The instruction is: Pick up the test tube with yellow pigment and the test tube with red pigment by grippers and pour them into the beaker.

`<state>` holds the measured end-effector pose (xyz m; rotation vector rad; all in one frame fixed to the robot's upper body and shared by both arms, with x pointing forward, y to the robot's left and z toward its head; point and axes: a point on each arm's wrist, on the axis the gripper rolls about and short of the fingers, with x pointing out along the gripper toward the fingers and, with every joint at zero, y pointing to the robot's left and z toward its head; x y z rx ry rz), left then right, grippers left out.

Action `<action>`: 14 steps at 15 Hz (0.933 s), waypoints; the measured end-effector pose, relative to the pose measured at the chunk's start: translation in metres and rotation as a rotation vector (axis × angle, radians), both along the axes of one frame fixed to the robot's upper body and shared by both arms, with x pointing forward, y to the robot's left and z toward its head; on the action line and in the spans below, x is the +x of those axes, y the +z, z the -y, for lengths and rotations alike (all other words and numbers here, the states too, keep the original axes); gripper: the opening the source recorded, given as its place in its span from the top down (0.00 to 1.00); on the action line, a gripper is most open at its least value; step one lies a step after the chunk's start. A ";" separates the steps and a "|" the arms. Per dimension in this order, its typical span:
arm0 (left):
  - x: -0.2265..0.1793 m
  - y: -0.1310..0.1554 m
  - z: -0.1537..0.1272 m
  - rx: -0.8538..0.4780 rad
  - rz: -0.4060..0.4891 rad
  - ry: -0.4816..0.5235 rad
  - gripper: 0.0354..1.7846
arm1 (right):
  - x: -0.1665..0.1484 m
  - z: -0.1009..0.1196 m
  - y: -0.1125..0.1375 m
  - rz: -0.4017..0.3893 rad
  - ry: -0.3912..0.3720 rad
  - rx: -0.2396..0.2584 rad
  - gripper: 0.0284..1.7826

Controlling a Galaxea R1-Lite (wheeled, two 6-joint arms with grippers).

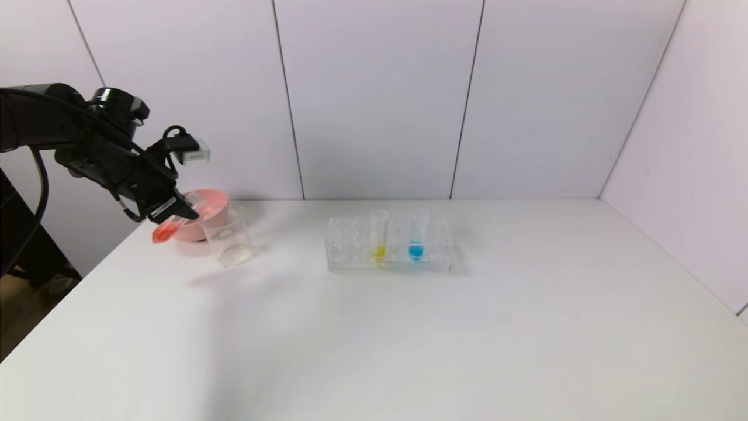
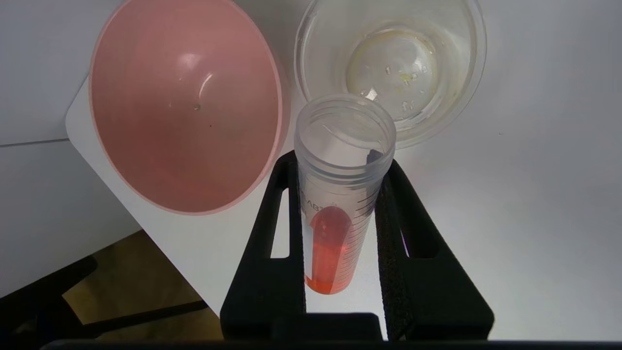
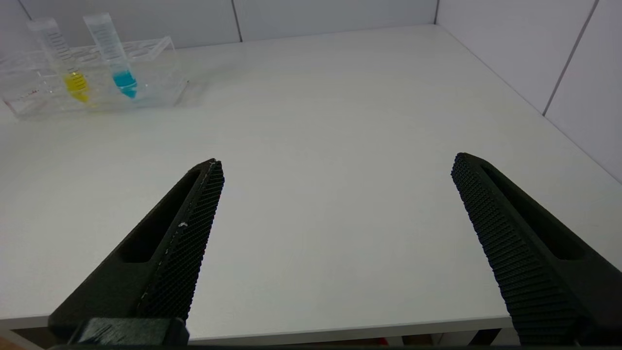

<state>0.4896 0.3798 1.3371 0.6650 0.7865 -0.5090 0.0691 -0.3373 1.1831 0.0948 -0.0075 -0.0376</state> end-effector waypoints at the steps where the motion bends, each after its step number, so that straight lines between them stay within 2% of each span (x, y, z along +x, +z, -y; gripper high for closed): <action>1: 0.001 -0.001 0.005 0.018 -0.003 -0.007 0.77 | 0.000 0.000 0.000 0.000 0.000 0.000 0.04; 5: 0.001 -0.001 0.017 0.119 -0.021 0.002 0.77 | 0.000 0.000 0.000 0.000 0.000 0.000 0.04; 14: -0.001 0.007 0.038 0.300 0.001 0.070 0.77 | 0.000 0.000 0.000 0.000 0.000 0.000 0.04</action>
